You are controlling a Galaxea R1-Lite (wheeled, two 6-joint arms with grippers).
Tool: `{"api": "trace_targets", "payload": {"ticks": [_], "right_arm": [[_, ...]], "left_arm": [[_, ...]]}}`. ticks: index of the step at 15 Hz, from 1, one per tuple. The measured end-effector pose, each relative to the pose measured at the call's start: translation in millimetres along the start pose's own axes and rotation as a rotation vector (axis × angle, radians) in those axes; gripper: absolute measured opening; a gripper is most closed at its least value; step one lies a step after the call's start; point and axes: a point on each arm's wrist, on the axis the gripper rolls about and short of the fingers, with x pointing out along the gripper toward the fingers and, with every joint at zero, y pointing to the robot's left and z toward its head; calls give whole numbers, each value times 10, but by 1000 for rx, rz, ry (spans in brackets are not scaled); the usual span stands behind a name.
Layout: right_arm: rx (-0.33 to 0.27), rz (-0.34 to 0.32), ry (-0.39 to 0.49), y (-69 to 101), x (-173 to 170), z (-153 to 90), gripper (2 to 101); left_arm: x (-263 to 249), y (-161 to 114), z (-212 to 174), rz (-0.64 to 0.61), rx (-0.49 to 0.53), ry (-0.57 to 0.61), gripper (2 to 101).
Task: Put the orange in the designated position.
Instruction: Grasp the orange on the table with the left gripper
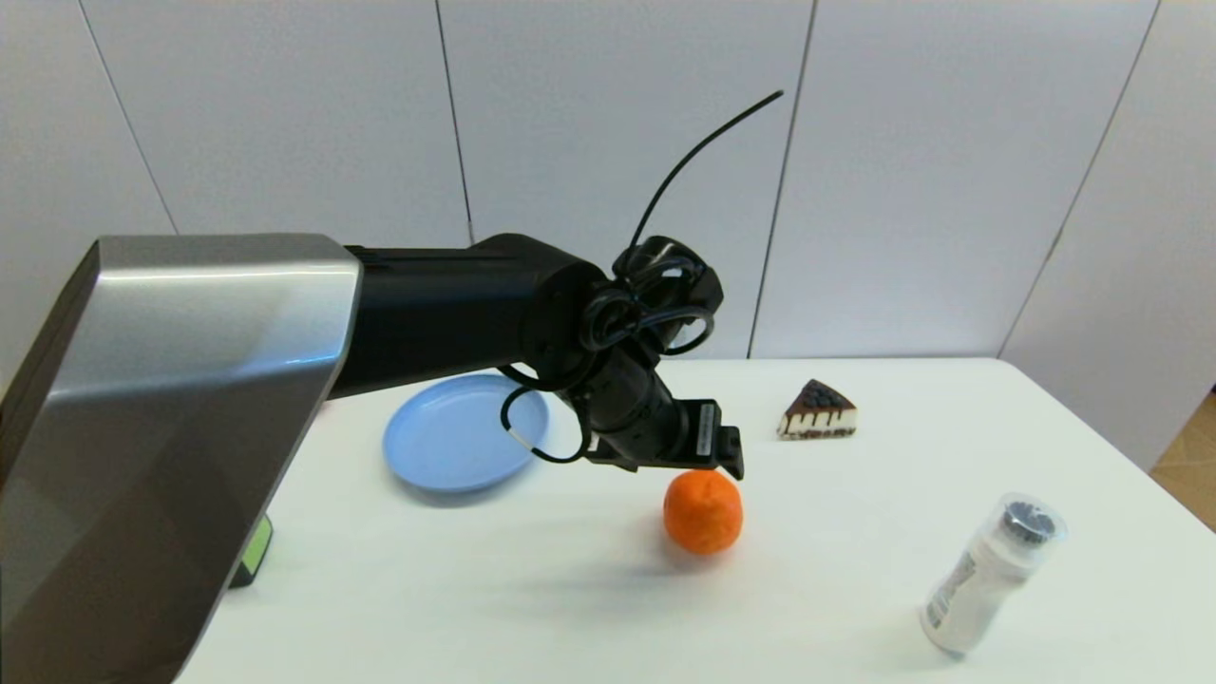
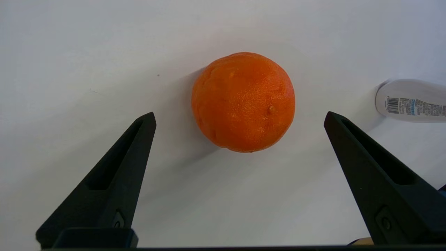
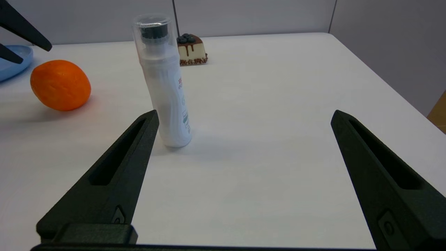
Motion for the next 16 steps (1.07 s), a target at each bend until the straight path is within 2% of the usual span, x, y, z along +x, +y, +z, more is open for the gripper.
{"api": "trace_targets", "payload": {"ticks": [11, 16], "right_arm": [[0, 0, 0, 0, 0, 0, 980], [0, 0, 0, 0, 0, 0, 980]], "left_arm": [[354, -150, -165, 6, 43, 77, 979], [467, -166, -178, 3, 47, 74, 979]]}}
